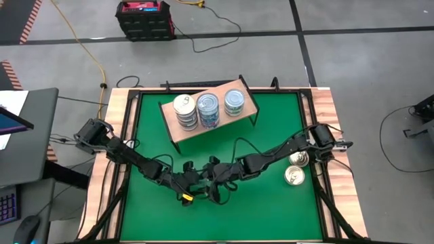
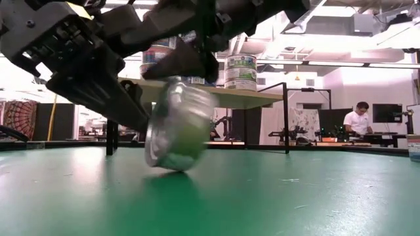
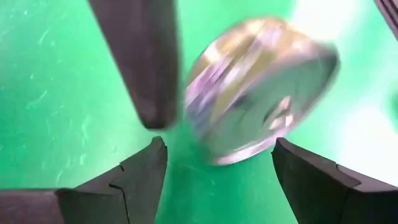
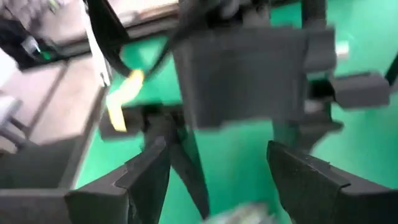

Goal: Stack canned seafood by type on shelf
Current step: Stack the green tuna can on top of the yellow blue tuna can on the shelf

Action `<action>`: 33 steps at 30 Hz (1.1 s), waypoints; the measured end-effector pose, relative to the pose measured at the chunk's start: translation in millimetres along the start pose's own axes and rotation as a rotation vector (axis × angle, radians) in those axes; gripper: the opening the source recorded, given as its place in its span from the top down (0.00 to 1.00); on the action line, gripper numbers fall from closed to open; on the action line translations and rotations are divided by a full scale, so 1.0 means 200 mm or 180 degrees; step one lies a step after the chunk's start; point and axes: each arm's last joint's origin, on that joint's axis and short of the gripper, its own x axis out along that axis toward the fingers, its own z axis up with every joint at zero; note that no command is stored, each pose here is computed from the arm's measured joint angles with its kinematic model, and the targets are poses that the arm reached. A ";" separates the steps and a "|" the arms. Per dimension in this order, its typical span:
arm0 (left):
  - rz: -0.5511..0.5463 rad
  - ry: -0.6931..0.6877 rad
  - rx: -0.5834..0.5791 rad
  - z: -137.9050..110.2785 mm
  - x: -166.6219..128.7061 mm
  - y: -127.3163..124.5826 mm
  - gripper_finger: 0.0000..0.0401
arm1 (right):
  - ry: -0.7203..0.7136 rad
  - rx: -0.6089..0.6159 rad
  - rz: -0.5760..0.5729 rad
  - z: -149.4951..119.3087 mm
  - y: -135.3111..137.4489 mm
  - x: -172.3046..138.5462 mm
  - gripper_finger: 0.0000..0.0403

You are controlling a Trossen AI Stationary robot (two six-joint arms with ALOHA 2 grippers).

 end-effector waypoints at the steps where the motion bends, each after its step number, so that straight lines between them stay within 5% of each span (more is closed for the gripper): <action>1: -0.0005 -0.0010 0.0006 0.00 0.00 0.00 0.31 | 0.0068 -0.0001 -0.0040 -0.01 0.00 0.00 0.28; 10: -0.0118 0.0159 -0.0018 -0.02 0.00 0.00 0.31 | 0.0295 -0.0012 -0.0148 -0.01 -0.01 -0.05 0.28; 17: -0.0262 0.0213 0.0007 -0.03 -0.01 -0.03 0.31 | 0.0998 0.0087 -0.0380 -0.03 0.10 -0.32 0.28; 23: -0.0289 0.0171 -0.0012 -0.03 -0.01 -0.03 0.31 | 0.1051 -0.0234 -0.0312 -0.04 0.32 -0.57 0.28; 27: -0.0296 0.0161 -0.0015 -0.03 -0.01 -0.03 0.31 | 0.1302 -0.0599 -0.0434 -0.15 0.39 -0.57 0.28; 33: -0.0300 0.0168 -0.0058 -0.03 -0.01 -0.04 0.31 | 0.1526 -0.0606 -0.0575 -0.20 0.36 -0.54 0.28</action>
